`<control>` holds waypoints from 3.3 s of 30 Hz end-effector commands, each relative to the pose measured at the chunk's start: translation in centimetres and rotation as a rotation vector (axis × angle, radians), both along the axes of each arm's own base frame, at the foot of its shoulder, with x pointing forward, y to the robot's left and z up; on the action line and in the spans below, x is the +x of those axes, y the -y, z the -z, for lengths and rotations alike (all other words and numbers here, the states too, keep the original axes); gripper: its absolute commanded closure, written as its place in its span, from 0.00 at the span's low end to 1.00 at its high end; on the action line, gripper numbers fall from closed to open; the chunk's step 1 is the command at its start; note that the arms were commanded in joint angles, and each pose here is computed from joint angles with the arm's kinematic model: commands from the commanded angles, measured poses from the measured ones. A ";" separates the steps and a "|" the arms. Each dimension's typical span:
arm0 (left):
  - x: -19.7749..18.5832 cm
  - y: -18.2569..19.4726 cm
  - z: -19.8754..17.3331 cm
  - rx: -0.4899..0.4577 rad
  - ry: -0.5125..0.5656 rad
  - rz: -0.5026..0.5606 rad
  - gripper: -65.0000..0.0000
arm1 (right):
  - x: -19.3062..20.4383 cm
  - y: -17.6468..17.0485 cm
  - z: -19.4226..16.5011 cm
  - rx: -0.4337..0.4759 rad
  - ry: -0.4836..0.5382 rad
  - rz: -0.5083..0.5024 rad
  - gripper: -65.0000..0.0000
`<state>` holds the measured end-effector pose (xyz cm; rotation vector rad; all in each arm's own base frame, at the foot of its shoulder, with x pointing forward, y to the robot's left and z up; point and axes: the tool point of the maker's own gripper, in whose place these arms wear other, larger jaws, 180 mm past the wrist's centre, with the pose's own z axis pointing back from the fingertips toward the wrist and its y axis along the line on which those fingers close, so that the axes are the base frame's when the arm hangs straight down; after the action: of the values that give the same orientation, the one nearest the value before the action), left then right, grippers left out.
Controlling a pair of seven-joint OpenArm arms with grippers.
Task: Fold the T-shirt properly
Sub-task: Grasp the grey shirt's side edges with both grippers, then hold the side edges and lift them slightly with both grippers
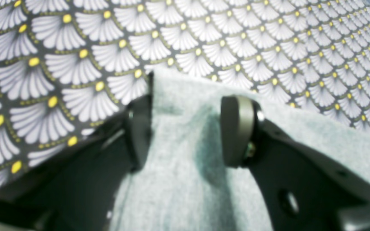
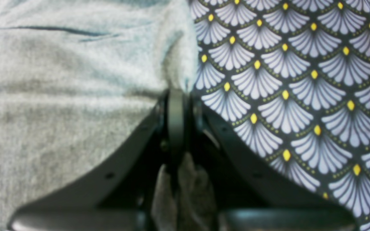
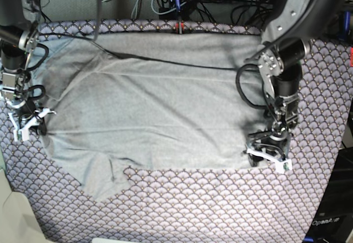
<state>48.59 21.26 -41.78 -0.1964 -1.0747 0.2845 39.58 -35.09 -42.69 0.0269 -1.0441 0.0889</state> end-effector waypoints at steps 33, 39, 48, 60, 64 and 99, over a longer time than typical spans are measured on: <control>0.9 -0.3 -1.2 0.004 -0.019 -0.002 1.00 | -0.2 1.3 -0.8 -0.021 0.016 0.009 1.00; 0.6 0.0 -5.5 0.084 0.032 0.019 1.00 | -0.1 0.6 -0.5 -0.010 0.016 0.003 1.00; -1.7 -1.9 -9.1 0.183 0.045 -0.009 1.00 | -0.1 0.4 -0.5 -0.004 0.019 -0.002 1.00; -3.7 -2.3 -8.3 0.220 0.027 0.025 1.00 | -1.8 -1.5 -0.5 -0.025 0.039 -0.088 1.00; -1.9 -1.8 -9.3 0.203 0.076 0.025 0.99 | -2.1 -2.5 -0.3 -0.031 0.047 -0.108 1.00; 1.1 -1.3 -1.9 0.045 0.043 -0.069 0.20 | -2.1 -2.7 -0.3 -0.035 0.043 -0.117 1.00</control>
<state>48.14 22.33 -41.88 -0.1186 -1.0807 0.3236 36.99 -31.95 -43.18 0.0612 -1.0816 0.1917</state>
